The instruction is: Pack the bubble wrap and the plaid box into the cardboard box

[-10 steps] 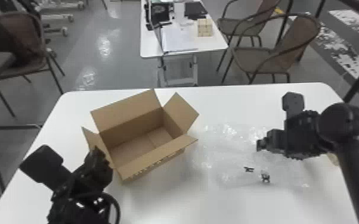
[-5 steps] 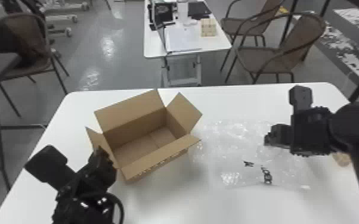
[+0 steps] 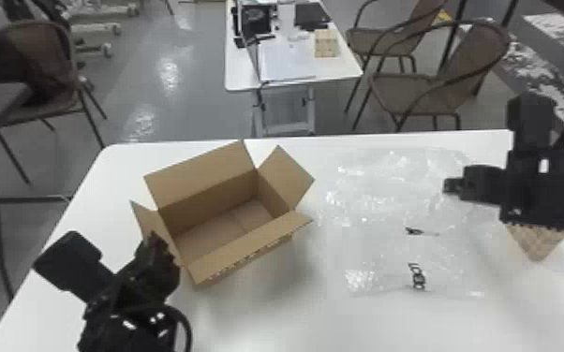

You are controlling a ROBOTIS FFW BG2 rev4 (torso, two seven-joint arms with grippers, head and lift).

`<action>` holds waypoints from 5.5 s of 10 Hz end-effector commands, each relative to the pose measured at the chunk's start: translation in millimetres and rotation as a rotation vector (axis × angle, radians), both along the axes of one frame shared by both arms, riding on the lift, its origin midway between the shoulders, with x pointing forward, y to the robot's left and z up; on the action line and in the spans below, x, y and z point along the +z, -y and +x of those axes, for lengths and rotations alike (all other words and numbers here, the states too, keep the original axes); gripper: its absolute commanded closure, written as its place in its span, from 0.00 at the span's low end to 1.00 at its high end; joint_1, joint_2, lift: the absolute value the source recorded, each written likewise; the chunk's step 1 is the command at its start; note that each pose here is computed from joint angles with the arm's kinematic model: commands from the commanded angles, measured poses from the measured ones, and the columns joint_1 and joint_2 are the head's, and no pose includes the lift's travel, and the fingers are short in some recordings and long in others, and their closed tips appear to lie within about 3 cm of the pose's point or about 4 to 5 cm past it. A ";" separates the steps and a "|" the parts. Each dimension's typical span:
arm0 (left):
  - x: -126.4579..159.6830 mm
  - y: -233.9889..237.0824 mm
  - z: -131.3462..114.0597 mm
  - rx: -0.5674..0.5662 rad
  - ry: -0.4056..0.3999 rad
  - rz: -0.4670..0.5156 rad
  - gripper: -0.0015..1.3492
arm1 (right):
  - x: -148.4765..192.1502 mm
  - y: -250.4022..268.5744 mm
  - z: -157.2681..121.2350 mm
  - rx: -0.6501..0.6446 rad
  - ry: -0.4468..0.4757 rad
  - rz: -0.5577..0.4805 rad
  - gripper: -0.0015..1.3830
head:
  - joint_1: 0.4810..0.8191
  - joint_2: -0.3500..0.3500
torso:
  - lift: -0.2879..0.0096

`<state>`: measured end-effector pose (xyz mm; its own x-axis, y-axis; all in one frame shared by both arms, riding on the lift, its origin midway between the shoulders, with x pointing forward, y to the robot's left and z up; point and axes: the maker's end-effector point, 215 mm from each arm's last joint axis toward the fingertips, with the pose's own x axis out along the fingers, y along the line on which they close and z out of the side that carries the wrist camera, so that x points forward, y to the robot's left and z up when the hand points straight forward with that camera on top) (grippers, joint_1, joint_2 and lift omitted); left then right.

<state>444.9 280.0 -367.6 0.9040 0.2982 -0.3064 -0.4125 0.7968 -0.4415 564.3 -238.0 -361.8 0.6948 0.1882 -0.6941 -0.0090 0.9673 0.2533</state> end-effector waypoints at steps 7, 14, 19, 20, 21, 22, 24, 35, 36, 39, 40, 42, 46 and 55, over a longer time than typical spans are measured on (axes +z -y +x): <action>0.8 2.8 2.8 -0.010 -0.003 0.005 0.90 | 141.4 14.2 2.1 0.135 0.207 -0.028 0.80 | 0.63 0.53 | 0.62; 0.1 5.5 4.5 -0.016 -0.007 0.006 0.90 | 115.3 -57.0 41.3 0.662 0.085 0.058 0.80 | 0.63 0.65 | 0.62; 0.9 9.3 7.5 -0.022 -0.001 0.002 0.90 | 101.8 -94.4 52.9 0.722 0.088 0.127 0.80 | 0.63 0.68 | 0.62; 1.0 8.8 7.0 -0.020 0.000 0.003 0.90 | 101.1 -89.2 54.5 0.704 0.093 0.130 0.80 | 0.63 0.68 | 0.62; 1.1 7.9 7.0 -0.018 0.000 0.004 0.90 | 103.2 -85.7 56.2 0.691 0.104 0.134 0.80 | 0.63 0.68 | 0.62; 1.0 8.8 7.0 -0.020 0.000 0.003 0.90 | 106.8 -84.8 58.2 0.685 0.120 0.141 0.80 | 0.63 0.68 | 0.62; -0.2 9.1 6.7 -0.021 -0.005 0.004 0.90 | 112.2 -85.4 64.2 0.666 0.160 0.181 0.80 | 0.63 0.67 | 0.62; -2.1 15.0 12.2 -0.042 -0.021 0.017 0.90 | 82.7 -218.8 81.7 0.836 0.104 0.313 0.80 | 0.60 0.84 | 0.62; -2.3 15.8 12.6 -0.043 -0.022 0.016 0.90 | 74.2 -219.2 80.8 0.836 0.090 0.323 0.80 | 0.60 0.84 | 0.62; 0.1 21.8 18.5 -0.061 -0.018 0.019 0.90 | 56.9 -226.6 82.9 0.865 0.093 0.340 0.80 | 0.63 0.84 | 0.62; 1.1 23.0 20.0 -0.065 -0.016 0.020 0.90 | 51.0 -227.6 82.0 0.870 0.087 0.343 0.80 | 0.63 0.84 | 0.62; 1.3 27.9 23.5 -0.076 -0.017 0.019 0.90 | 49.4 -233.9 80.2 0.879 0.094 0.372 0.80 | 0.63 0.84 | 0.62; 1.4 37.7 29.1 -0.098 -0.018 0.017 0.90 | 49.4 -251.0 72.3 0.896 0.087 0.430 0.80 | 0.63 0.85 | 0.62; 2.9 40.2 31.9 -0.099 -0.011 0.019 0.90 | 43.1 -281.5 51.6 0.900 0.077 0.584 0.00 | 0.63 0.89 | 0.62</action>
